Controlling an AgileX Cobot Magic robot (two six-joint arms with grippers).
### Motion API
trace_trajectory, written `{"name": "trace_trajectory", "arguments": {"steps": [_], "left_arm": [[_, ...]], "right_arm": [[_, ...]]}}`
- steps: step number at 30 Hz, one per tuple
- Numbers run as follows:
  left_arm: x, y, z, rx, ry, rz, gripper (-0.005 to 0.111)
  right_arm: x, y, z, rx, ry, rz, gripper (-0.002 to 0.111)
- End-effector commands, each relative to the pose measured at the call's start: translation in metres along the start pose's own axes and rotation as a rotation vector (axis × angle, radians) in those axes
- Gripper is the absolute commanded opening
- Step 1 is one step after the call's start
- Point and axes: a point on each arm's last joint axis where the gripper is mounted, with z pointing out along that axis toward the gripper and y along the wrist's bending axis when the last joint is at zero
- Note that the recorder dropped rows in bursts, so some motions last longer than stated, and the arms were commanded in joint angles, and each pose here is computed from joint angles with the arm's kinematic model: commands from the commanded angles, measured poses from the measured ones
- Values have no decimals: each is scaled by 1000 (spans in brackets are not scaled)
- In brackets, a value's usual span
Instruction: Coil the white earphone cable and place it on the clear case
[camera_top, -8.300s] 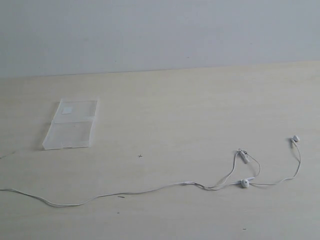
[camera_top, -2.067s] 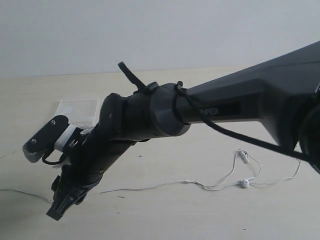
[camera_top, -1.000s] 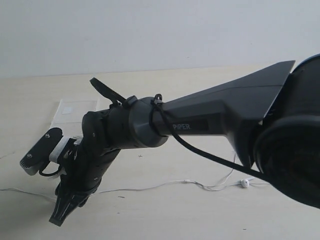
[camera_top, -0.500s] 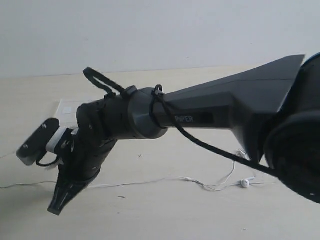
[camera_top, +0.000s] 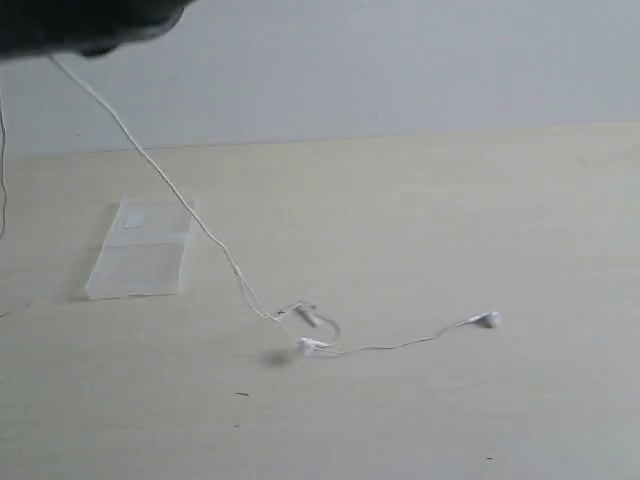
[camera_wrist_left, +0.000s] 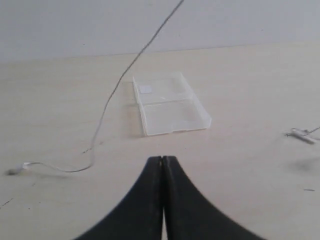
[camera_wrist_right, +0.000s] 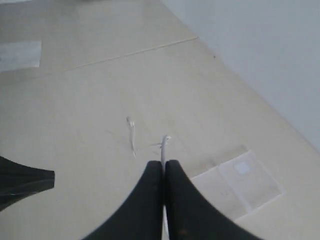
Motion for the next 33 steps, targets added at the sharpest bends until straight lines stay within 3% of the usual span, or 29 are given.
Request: {"name": "trace_trajectory", "arguments": {"steps": [1, 8, 11, 14, 24, 30, 33], "left_arm": [[-1, 0, 0, 0, -12, -1, 0], [-1, 0, 0, 0, -12, -1, 0], [-1, 0, 0, -2, -11, 5, 0], [0, 2, 0, -24, -6, 116, 0], [-2, 3, -1, -31, -18, 128, 0], [-16, 4, -2, -57, -174, 96, 0], [-30, 7, -6, -69, -344, -44, 0]], "right_arm": [[-24, 5, -61, 24, -121, -9, 0], [-43, 15, -141, 48, -288, -28, 0], [-42, 17, -152, 39, -271, -42, 0], [-54, 19, -167, 38, -305, -55, 0], [-74, 23, -199, 13, -357, -69, 0], [-80, 26, -205, -18, -396, -51, 0], [-83, 26, -201, -24, -400, -51, 0]]}}
